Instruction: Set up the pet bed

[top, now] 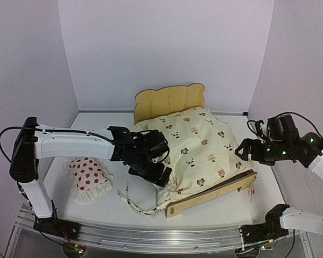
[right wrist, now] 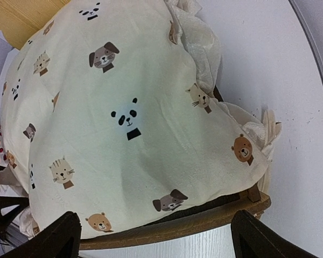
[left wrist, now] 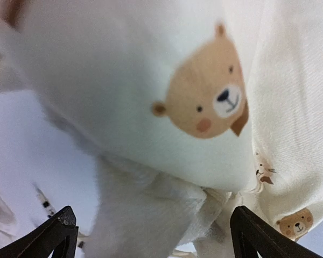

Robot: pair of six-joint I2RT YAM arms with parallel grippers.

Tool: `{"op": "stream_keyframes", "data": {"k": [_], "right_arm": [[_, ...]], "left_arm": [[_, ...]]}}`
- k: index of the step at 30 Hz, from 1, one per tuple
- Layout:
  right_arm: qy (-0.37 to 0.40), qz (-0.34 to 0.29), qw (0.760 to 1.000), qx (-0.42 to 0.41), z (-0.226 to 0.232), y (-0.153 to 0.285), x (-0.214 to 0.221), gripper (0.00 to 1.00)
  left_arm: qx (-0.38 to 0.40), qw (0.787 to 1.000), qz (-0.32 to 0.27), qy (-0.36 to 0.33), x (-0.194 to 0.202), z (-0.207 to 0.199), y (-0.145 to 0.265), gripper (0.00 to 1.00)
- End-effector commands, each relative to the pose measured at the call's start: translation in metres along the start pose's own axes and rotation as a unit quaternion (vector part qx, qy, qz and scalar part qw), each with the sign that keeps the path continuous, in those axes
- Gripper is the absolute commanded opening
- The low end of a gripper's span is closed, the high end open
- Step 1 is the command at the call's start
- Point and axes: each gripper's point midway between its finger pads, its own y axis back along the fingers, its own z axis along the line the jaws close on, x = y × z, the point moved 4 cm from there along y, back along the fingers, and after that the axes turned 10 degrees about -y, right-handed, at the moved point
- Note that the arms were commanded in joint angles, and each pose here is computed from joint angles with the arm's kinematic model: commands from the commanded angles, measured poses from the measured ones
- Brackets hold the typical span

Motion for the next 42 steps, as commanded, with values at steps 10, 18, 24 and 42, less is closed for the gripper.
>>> {"op": "stream_keyframes", "data": {"k": [10,18,24,42], "right_arm": [[-0.031,0.065,0.997,0.005,0.004,-0.008,0.012,0.98],[-0.059,0.102,0.993,0.026,-0.003,-0.023,0.028,0.98],[-0.088,0.124,0.987,0.045,-0.01,-0.033,0.039,0.98],[-0.31,0.136,0.938,0.075,-0.037,-0.075,0.083,0.98]], "left_arm": [[-0.18,0.934,-0.304,-0.062,-0.114,0.128,0.104,1.0],[-0.166,0.92,-0.328,-0.136,-0.163,0.195,0.095,0.99],[-0.135,0.907,-0.353,-0.187,-0.188,0.23,0.087,0.98],[0.002,0.87,-0.414,-0.268,-0.236,0.279,0.051,0.82]]}}
